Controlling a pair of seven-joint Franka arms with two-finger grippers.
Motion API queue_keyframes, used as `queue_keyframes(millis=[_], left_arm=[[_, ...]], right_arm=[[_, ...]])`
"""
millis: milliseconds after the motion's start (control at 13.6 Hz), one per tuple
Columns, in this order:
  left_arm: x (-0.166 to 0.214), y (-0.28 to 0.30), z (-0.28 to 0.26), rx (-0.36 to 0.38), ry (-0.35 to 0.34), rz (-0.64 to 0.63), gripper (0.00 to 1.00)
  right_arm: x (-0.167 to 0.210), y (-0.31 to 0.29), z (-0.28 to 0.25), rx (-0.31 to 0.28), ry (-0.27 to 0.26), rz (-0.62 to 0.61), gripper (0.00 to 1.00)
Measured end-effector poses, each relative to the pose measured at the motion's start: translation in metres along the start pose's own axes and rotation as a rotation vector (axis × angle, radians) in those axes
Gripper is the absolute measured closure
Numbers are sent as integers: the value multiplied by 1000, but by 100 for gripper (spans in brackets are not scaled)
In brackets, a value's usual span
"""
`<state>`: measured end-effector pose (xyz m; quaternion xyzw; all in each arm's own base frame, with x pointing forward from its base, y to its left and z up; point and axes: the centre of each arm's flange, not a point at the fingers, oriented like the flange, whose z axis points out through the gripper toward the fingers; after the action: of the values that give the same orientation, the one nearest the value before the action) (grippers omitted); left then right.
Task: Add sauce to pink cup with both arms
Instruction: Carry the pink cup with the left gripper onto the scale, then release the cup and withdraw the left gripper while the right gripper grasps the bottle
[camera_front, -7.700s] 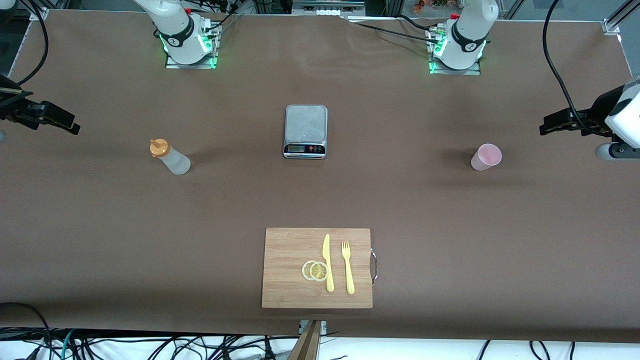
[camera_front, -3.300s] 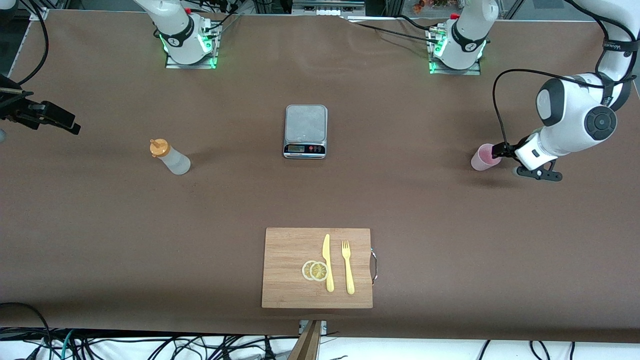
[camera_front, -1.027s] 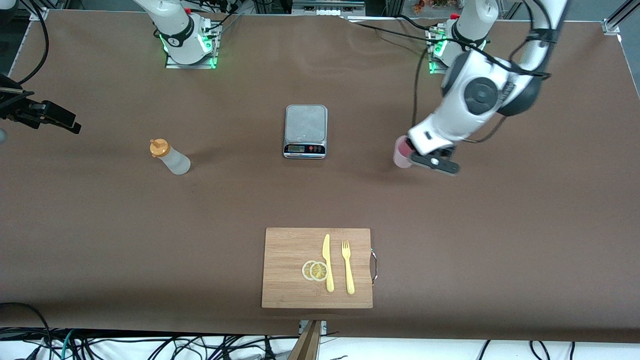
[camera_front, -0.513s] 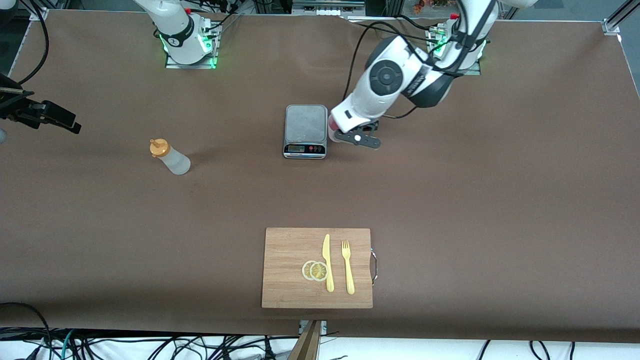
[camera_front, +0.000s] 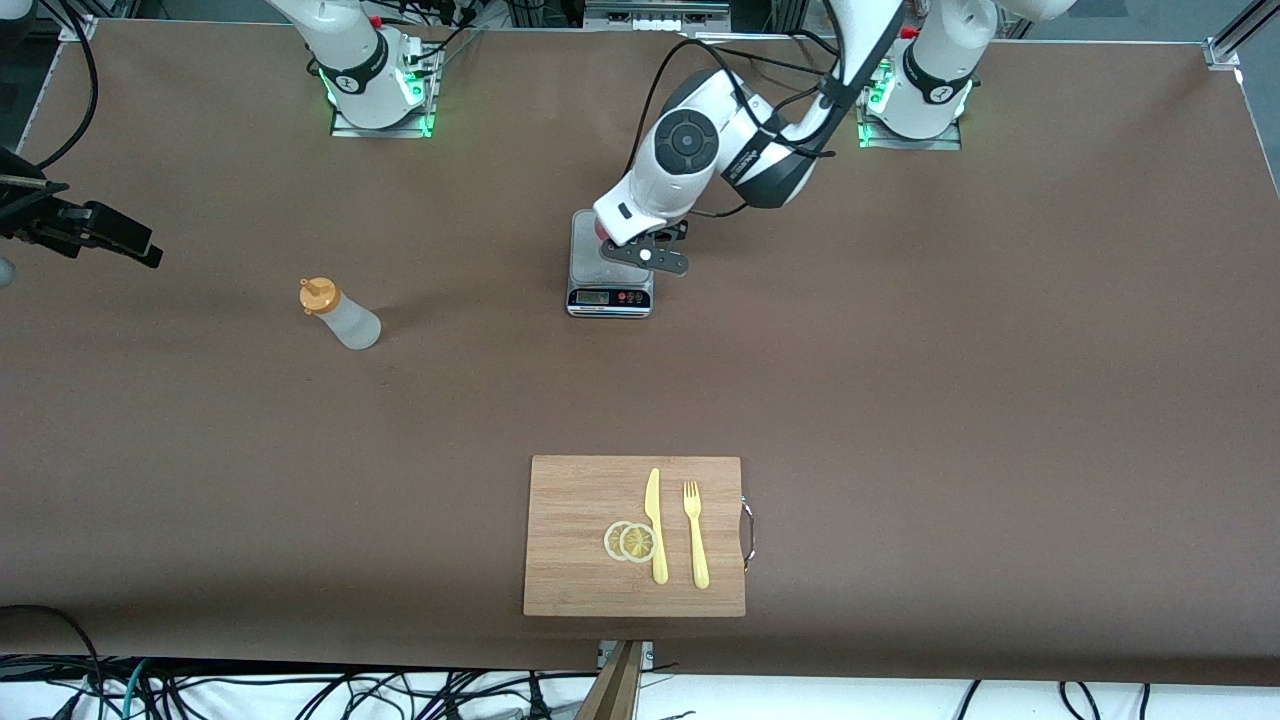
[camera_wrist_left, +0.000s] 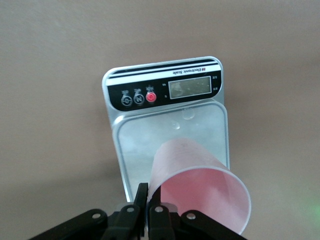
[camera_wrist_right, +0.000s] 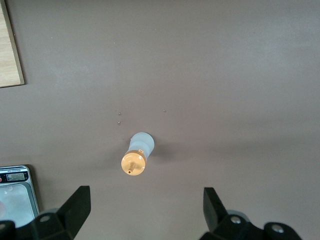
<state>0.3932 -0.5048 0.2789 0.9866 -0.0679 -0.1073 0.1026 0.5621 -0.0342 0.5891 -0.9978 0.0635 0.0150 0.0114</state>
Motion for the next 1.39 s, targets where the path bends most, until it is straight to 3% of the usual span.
queue_keyframes(millis=[367,587,733,953,1027,1247,1320,1393], left_arm=[[-2,3,15,8,-6,1,96],[-1,3,15,8,-5,1,93],[-1,4,13,5,-3,1,78],[4,7,3,-10,10,-21,48],[5,8,-5,-22,7,-38,39],[22,-5,-76,-29,-11,-82,8],[34,-19,-116,-33,-1,-106,0],[44,-38,-159,-40,15,-135,0]], right_arm=[[6,-1,14,-1,-24,1,0],[15,-4,36,0,-64,-51,0],[24,-6,60,8,-105,-196,0],[36,-3,95,50,-161,-488,0],[39,4,104,79,-169,-590,0],[47,42,132,273,-136,-834,0],[47,59,144,345,-127,-889,0],[47,75,158,419,-108,-942,0]])
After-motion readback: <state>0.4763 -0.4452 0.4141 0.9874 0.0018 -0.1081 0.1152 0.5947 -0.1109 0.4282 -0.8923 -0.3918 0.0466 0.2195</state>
